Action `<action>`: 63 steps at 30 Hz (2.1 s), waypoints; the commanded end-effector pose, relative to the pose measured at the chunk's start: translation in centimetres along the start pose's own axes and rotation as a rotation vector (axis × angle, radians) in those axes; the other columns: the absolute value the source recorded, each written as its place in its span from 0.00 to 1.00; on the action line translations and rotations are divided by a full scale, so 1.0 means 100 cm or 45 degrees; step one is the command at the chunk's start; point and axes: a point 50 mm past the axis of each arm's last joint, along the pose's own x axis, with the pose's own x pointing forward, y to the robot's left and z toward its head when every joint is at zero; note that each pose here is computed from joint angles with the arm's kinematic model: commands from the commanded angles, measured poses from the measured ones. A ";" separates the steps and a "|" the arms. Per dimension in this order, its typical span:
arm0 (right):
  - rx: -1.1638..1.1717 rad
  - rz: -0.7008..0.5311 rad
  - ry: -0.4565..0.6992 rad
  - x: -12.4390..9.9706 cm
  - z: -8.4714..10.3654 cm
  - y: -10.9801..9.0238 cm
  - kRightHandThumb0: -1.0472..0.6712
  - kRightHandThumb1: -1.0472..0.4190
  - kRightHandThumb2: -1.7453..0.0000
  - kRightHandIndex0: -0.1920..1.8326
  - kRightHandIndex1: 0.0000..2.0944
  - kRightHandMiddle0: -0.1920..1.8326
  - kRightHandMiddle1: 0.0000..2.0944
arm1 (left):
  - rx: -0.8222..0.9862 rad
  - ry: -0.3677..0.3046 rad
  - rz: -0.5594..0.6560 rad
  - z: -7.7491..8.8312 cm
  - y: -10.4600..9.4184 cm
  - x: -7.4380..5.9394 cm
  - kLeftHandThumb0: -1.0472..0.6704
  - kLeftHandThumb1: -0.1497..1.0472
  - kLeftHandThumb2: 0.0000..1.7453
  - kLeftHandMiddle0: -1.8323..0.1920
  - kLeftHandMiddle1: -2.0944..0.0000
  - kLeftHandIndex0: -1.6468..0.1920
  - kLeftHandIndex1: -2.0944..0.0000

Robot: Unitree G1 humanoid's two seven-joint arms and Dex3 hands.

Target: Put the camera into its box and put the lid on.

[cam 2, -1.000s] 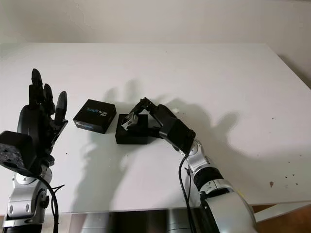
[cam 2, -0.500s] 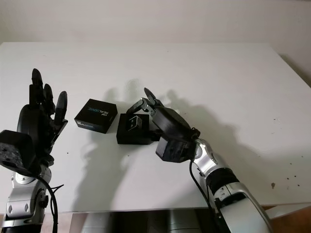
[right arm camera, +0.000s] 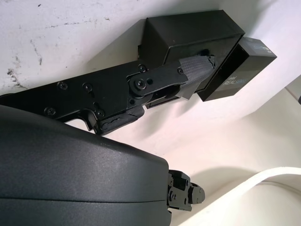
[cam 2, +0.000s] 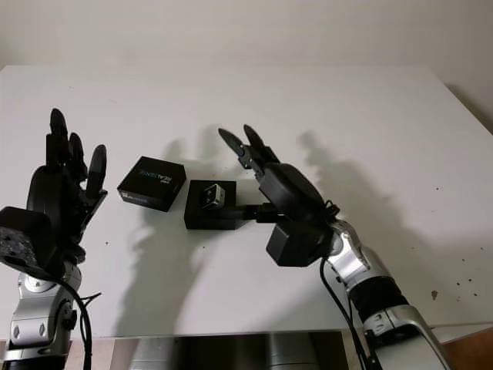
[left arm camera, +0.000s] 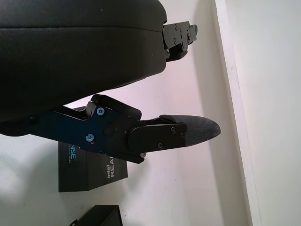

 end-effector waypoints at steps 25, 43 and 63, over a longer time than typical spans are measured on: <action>-0.369 0.070 0.070 0.031 0.065 -0.018 0.19 0.00 0.95 0.20 0.04 0.05 0.46 | 0.015 -0.017 -0.018 0.004 -0.004 0.004 0.24 1.00 0.28 0.97 0.98 0.98 1.00; -0.722 0.086 0.065 0.046 0.087 -0.042 0.17 0.04 0.97 0.24 0.03 0.25 0.16 | -0.011 -0.038 -0.020 0.007 -0.008 0.005 0.25 1.00 0.28 0.98 0.98 0.99 1.00; -0.885 0.218 0.115 0.039 0.090 -0.034 0.15 0.05 0.97 0.24 0.03 0.14 0.47 | -0.022 -0.038 -0.013 0.005 -0.009 0.005 0.26 1.00 0.30 0.99 0.98 1.00 1.00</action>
